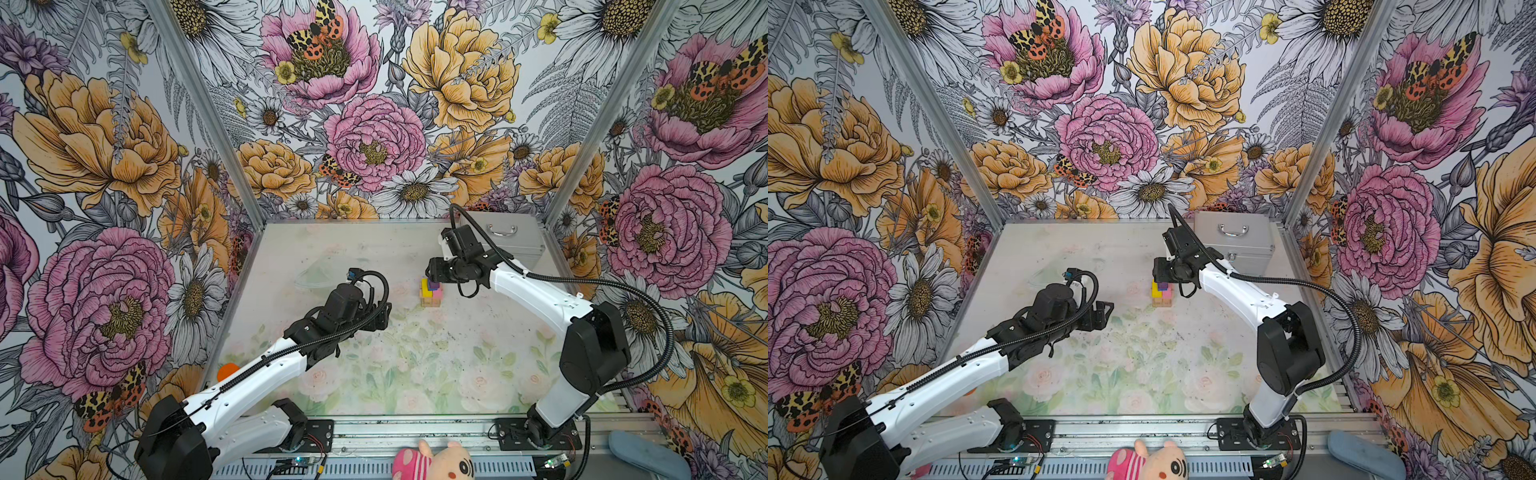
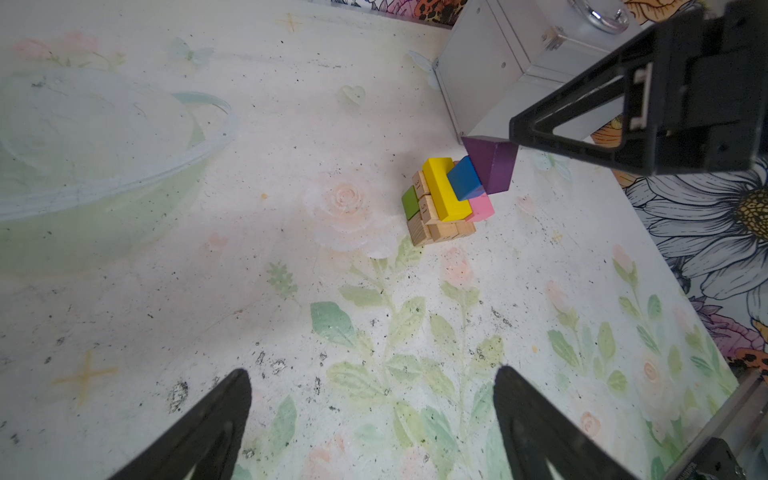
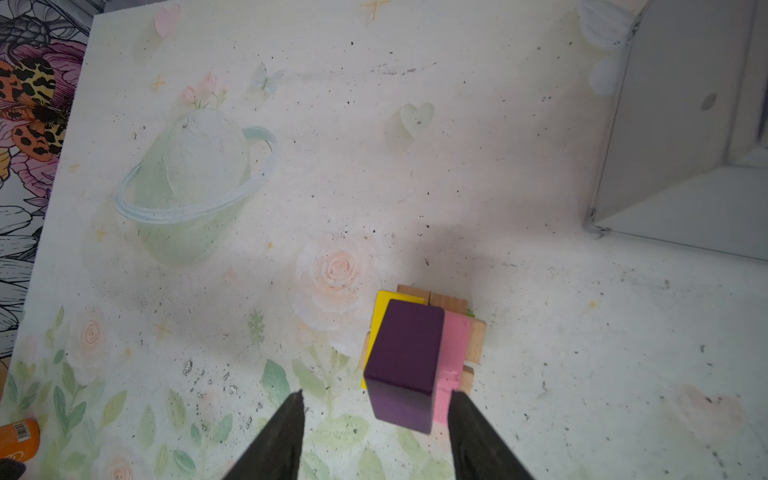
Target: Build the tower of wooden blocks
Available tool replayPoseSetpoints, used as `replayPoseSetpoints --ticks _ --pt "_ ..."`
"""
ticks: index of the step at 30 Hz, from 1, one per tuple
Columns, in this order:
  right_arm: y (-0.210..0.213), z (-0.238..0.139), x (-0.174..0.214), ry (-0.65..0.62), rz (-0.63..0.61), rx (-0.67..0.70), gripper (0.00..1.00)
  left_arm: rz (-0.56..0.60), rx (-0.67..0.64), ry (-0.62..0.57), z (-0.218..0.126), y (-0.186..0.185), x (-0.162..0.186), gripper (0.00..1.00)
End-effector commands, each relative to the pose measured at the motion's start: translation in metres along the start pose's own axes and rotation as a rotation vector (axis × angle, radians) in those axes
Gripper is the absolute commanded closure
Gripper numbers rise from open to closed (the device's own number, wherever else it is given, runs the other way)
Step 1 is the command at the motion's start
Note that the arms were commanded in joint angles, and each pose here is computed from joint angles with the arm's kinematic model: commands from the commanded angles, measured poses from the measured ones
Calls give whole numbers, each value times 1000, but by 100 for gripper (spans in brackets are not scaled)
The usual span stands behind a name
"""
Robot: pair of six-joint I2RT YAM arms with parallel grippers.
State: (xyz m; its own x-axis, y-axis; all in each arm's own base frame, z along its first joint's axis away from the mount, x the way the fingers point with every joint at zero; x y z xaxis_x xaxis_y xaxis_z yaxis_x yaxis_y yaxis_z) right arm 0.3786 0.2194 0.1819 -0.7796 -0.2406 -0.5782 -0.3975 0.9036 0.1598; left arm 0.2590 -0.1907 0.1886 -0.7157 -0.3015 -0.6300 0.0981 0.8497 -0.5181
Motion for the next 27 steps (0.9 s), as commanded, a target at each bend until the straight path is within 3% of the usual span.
replayPoseSetpoints --ticks 1,7,12,18,27 --pt "-4 -2 -5 -1 -10 43 43 0 16 -23 -4 2 -3 7" --pt "-4 -18 -11 -25 -24 56 42 7 18 -33 -10 5 -3 7" --pt "-2 -54 -17 -105 -58 58 38 6 -29 -82 -21 13 -11 1" --pt "-19 -99 -2 -188 -66 136 23 -27 -154 -277 -49 47 -25 1" --pt "-74 -131 61 -225 64 356 3 30 -303 -551 -80 89 -37 1"
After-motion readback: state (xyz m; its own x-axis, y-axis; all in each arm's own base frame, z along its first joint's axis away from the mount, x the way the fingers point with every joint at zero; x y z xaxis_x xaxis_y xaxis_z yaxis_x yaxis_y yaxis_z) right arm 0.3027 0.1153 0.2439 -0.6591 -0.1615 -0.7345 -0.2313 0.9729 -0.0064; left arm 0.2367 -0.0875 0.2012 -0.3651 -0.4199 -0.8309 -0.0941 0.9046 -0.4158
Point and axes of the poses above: each gripper's point midway between its finger pads, its own z axis out along the fingers, its own y axis along the line the jaws close on, x = y × z, the point moved 2 cm from there along -z, back along the fingers, and after that the axes turned 15 degrees about -z, right-handed, at the moved point
